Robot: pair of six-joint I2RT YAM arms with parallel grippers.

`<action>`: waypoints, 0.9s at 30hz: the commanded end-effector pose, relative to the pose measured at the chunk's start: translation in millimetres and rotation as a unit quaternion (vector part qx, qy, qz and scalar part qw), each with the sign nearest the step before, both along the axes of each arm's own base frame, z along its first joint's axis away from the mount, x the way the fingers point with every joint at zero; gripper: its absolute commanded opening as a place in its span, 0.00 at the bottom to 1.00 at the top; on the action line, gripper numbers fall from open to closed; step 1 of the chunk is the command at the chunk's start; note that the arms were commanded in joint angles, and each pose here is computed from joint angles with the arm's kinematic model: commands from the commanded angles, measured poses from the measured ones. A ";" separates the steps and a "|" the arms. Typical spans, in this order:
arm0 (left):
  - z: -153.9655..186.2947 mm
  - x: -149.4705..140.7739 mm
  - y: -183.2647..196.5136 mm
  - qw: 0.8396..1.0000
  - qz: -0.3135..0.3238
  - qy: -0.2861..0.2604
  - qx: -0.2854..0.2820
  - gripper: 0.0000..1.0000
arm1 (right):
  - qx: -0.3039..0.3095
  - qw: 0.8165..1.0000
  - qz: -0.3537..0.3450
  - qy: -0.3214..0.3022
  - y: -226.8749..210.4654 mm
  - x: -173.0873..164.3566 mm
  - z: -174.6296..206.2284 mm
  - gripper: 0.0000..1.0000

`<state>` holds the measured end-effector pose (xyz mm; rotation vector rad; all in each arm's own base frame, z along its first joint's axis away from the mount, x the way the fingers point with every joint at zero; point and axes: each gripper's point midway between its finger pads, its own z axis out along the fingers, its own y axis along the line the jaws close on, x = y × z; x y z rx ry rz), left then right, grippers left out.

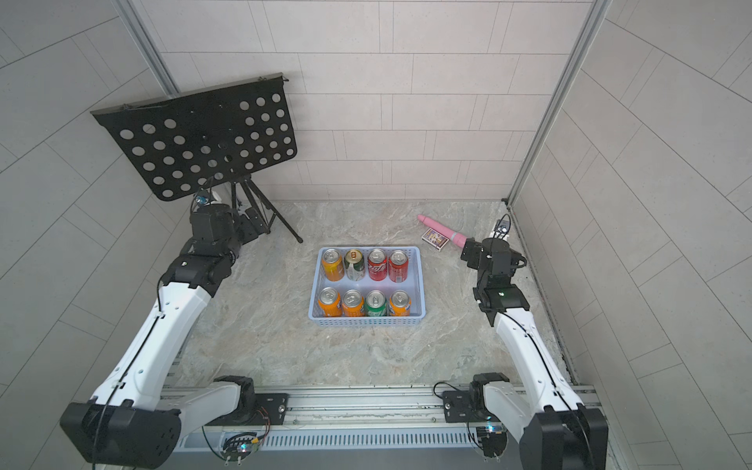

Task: Take out the drinks from the basket
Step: Pick up the drink from the basket.

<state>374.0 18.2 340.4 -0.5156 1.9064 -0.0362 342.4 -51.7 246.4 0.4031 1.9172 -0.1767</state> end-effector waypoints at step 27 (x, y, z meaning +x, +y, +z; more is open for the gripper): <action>-71.3 40.3 -117.6 0.952 -0.257 0.139 -0.087 1.00 | 0.102 0.937 0.260 0.210 176.8 -43.1 -21.0 0.96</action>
